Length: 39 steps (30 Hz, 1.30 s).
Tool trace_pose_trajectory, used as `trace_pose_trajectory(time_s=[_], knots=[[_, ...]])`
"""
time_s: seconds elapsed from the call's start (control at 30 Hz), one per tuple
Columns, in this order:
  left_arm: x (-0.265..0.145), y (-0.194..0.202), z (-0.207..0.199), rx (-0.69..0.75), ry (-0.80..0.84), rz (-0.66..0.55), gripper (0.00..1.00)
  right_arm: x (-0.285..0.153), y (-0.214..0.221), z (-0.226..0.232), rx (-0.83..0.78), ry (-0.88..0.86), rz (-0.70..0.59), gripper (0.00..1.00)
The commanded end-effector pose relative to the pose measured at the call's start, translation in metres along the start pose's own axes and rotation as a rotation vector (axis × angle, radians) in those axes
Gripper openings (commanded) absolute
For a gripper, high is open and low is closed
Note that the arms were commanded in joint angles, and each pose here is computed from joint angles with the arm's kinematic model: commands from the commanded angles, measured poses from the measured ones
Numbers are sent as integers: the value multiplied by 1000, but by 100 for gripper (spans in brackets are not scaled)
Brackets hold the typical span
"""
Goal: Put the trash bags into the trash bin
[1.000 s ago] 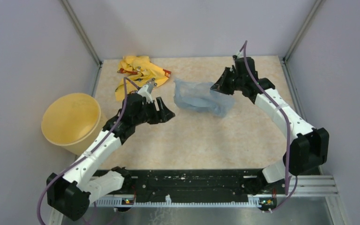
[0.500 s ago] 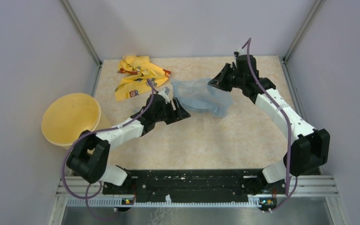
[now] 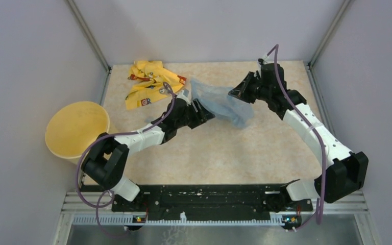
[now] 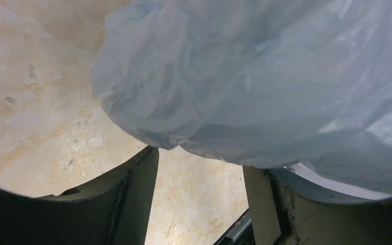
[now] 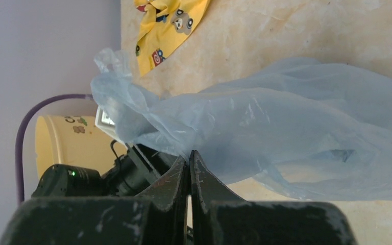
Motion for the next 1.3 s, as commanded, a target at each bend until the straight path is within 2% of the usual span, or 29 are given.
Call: trace_pose_trajectory(time_s=[0.0, 0.13, 0.37, 0.6, 0.77, 0.8, 1.07, 1.27], knots=[[14, -24, -27, 2, 38, -102, 69, -14, 4, 21, -26, -49, -24, 0], [24, -34, -28, -8, 23, -142, 68, -18, 14, 38, -41, -75, -11, 0], [40, -45, -20, -2, -19, -184, 59, -31, 16, 56, -37, -119, -8, 0], [58, -51, -19, 52, -18, -186, 35, -42, 15, 58, -68, -115, 5, 0], [56, -55, -12, 122, -23, -152, 2, -50, 10, 21, -71, -46, 14, 0], [52, -57, -6, 132, -40, -152, 0, -53, 8, 8, -70, -16, 12, 0], [6, -97, 51, 141, -187, -194, 0, -86, -6, -90, -178, 440, -52, 0], [-19, -111, 79, 141, -312, -204, 0, -111, -22, -125, -197, 627, -105, 0]])
Point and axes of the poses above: each gripper's point midway between its finger pads, its own x axis out along the fingers, its own z axis along the line the jaws close on, y = z × x, the point moved 1 cm from there along -x, back along the fingers, and after that the axes turned 11 degrees about -x, right-handed, at the moved point
